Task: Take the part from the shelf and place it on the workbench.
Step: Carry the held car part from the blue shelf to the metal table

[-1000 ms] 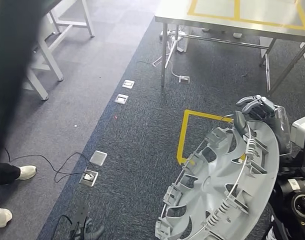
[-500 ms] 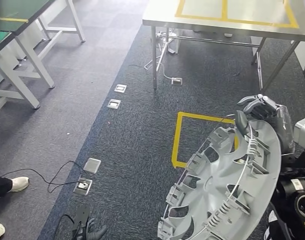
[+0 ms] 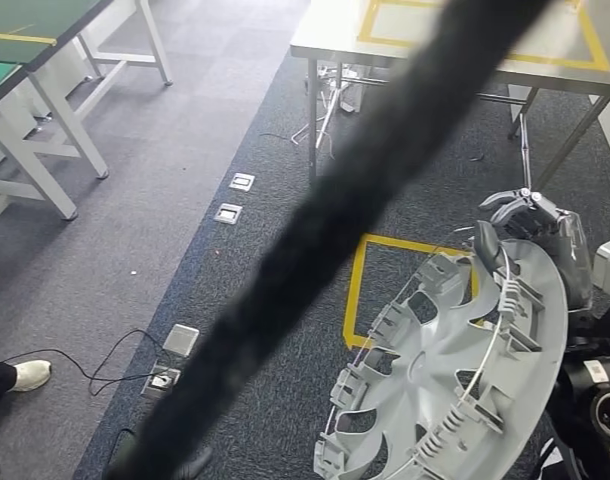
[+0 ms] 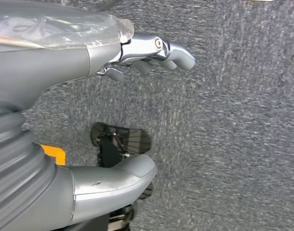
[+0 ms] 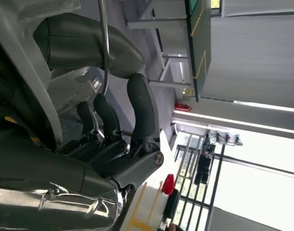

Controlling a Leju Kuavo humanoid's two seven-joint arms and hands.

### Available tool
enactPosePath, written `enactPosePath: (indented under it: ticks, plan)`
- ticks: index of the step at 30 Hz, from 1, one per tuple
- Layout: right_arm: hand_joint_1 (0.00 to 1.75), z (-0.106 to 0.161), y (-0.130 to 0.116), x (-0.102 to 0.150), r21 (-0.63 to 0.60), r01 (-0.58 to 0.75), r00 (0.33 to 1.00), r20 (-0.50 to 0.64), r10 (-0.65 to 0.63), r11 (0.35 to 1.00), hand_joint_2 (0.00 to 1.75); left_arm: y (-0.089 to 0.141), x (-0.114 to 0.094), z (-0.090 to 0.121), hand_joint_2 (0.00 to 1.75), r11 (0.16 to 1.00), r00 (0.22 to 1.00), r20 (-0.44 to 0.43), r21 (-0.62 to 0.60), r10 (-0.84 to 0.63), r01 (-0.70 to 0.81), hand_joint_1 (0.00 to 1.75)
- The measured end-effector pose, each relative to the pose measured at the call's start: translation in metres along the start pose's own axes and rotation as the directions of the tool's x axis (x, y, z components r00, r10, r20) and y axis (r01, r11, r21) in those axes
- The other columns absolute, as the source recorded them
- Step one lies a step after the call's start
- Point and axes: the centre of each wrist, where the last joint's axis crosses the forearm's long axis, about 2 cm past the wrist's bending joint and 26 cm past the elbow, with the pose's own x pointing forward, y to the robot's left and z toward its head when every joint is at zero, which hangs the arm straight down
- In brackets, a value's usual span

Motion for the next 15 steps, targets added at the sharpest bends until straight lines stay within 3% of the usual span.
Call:
enactPosePath:
  ticks: [15]
  plan:
    - [1.75, -0.0001, -0.0009, 0.0009, -0.001, -0.001, 1.000, 0.003, 0.001, 1.000, 1.75, 0.0034, 0.0005, -0.0001, 1.75, 1.000, 1.000, 0.001, 0.005, -0.004, 0.004, 0.00]
